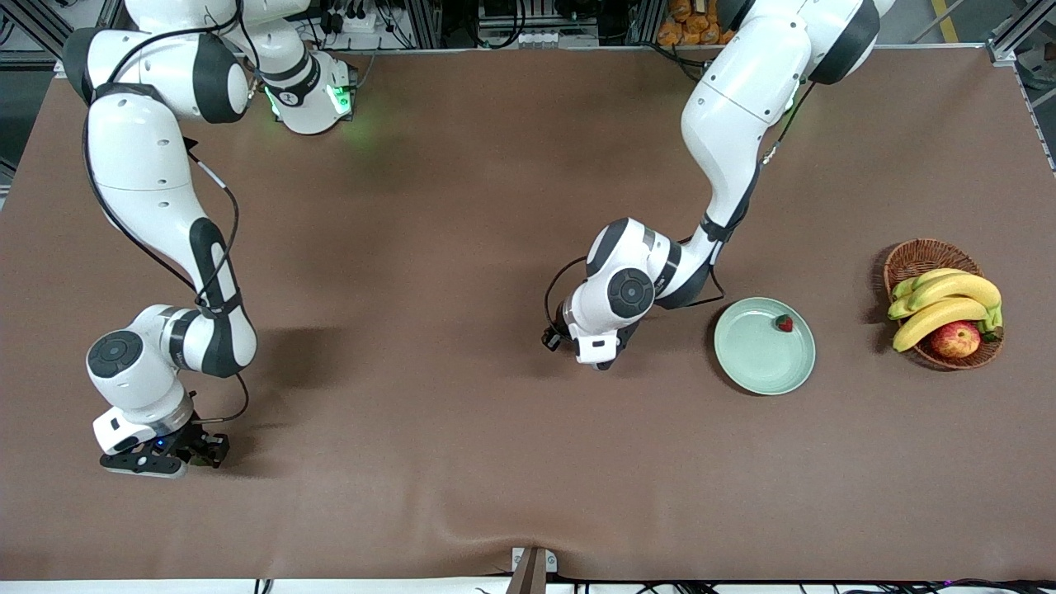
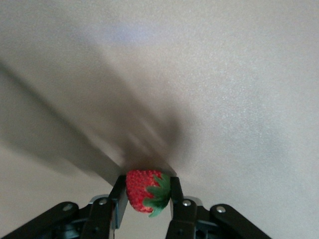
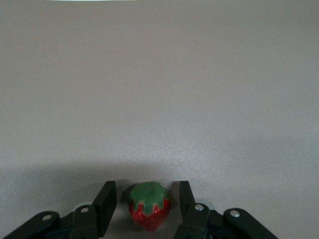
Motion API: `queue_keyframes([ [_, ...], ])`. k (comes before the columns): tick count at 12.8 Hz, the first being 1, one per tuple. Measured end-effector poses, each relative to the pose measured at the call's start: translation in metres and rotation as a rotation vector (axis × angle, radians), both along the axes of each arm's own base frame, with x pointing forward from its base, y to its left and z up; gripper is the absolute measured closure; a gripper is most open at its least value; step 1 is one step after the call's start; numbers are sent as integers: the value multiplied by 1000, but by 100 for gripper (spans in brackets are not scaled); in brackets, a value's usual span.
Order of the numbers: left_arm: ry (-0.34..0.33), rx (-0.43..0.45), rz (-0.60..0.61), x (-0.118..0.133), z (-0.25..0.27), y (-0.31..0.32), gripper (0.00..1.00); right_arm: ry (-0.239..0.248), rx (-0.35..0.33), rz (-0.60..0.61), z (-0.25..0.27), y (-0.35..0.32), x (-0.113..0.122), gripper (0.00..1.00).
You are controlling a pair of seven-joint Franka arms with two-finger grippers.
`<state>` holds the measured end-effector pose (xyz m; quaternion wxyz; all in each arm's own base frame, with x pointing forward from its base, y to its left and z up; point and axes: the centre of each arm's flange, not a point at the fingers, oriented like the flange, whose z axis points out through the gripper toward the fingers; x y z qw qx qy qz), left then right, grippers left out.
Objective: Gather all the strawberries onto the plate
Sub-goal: 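Close the left gripper on one strawberry while the right gripper grasps another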
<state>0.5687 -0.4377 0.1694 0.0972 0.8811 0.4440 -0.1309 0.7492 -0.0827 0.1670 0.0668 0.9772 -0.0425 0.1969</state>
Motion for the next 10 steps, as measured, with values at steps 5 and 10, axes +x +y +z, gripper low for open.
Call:
queue_keyframes([
  [5, -32, -15, 22, 15, 13, 6, 62, -3, 9, 5, 2, 6, 1, 68],
  [10, -25, -19, 58, 42, 62, 42, 62, 3, 25, 14, 6, 16, 2, 68],
])
